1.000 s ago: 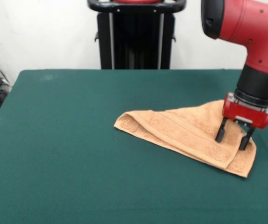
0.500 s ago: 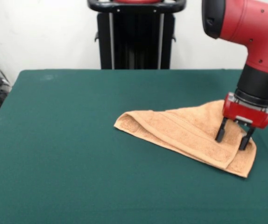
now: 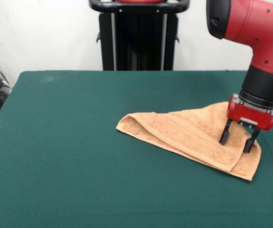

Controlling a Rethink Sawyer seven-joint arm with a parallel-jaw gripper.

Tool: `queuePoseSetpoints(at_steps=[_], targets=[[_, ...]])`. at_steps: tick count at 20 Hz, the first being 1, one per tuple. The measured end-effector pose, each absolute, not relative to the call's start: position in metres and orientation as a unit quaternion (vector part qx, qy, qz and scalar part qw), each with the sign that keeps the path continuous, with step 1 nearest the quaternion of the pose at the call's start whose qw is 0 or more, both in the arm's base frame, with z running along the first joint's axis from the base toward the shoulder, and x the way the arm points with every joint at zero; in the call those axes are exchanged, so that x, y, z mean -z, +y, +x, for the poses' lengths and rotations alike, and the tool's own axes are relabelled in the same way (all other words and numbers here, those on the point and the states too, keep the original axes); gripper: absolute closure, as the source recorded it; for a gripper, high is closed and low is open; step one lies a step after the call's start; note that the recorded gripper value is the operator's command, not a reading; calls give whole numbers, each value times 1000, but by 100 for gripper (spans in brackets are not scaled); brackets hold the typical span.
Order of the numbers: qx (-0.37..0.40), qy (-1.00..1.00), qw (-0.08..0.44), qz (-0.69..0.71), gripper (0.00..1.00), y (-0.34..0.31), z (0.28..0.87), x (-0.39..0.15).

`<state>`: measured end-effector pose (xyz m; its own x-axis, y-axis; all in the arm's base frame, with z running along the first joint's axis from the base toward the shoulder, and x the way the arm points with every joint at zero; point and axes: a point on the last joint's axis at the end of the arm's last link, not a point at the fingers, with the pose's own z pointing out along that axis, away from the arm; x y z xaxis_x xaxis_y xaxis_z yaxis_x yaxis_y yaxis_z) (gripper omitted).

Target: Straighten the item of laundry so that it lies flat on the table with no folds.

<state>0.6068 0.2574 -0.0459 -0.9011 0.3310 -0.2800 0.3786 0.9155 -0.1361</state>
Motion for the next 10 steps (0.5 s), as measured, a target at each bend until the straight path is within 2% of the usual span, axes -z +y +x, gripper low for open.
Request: queuePoseSetpoints(at_steps=[9,10], targets=[[94,971,127,182,0,258,607,46],[94,970,127,182,100,258,607,46]])
